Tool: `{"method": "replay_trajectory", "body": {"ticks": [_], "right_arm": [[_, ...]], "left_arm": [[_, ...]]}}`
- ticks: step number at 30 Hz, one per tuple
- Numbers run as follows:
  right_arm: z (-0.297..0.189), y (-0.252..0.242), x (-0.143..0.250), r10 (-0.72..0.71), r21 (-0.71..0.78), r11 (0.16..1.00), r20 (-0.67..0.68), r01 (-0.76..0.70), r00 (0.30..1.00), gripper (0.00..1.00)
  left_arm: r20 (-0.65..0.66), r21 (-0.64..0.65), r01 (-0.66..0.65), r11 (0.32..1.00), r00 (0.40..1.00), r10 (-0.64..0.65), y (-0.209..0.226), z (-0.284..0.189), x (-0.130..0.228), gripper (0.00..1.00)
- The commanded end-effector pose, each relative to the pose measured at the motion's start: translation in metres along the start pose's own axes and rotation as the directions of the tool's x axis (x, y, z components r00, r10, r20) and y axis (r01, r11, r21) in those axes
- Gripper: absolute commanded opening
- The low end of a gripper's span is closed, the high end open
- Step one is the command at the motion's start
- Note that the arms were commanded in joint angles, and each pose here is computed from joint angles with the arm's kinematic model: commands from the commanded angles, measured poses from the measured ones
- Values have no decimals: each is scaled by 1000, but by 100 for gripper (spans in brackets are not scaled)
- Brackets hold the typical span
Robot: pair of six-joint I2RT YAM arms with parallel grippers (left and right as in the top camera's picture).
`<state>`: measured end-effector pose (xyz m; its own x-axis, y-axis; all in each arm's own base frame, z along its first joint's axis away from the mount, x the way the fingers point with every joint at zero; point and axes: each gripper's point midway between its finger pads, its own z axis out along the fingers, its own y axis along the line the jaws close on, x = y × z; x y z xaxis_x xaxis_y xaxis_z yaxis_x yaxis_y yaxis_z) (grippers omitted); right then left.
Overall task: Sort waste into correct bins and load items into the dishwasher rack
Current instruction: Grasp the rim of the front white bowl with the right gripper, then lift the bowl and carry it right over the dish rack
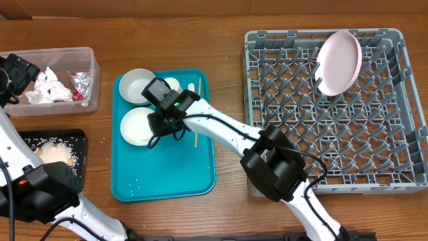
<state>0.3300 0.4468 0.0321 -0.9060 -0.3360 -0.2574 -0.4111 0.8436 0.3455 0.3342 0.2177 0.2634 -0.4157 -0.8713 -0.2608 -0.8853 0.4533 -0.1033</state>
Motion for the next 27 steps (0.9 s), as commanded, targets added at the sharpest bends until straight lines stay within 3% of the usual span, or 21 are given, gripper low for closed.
{"method": "replay_trajectory", "body": {"ticks": [1,13,22,27], "right_arm": [[6,-13,4,21,39,999,-12,-21,1000,21],[-18,-25,7,55,88,995,-76,-48,996,4],[-80,-28,-10,60,99,994,-94,-51,994,4],[-139,-31,-21,38,125,992,-42,-32,998,4]], "left_arm": [[1,-11,6,1000,1000,-6,-1,2,0,100],[0,-12,6,1000,1000,-6,0,2,1,100],[1,-12,6,1000,1000,-6,0,2,0,100],[1,-12,6,1000,1000,-6,0,2,0,100]]}}
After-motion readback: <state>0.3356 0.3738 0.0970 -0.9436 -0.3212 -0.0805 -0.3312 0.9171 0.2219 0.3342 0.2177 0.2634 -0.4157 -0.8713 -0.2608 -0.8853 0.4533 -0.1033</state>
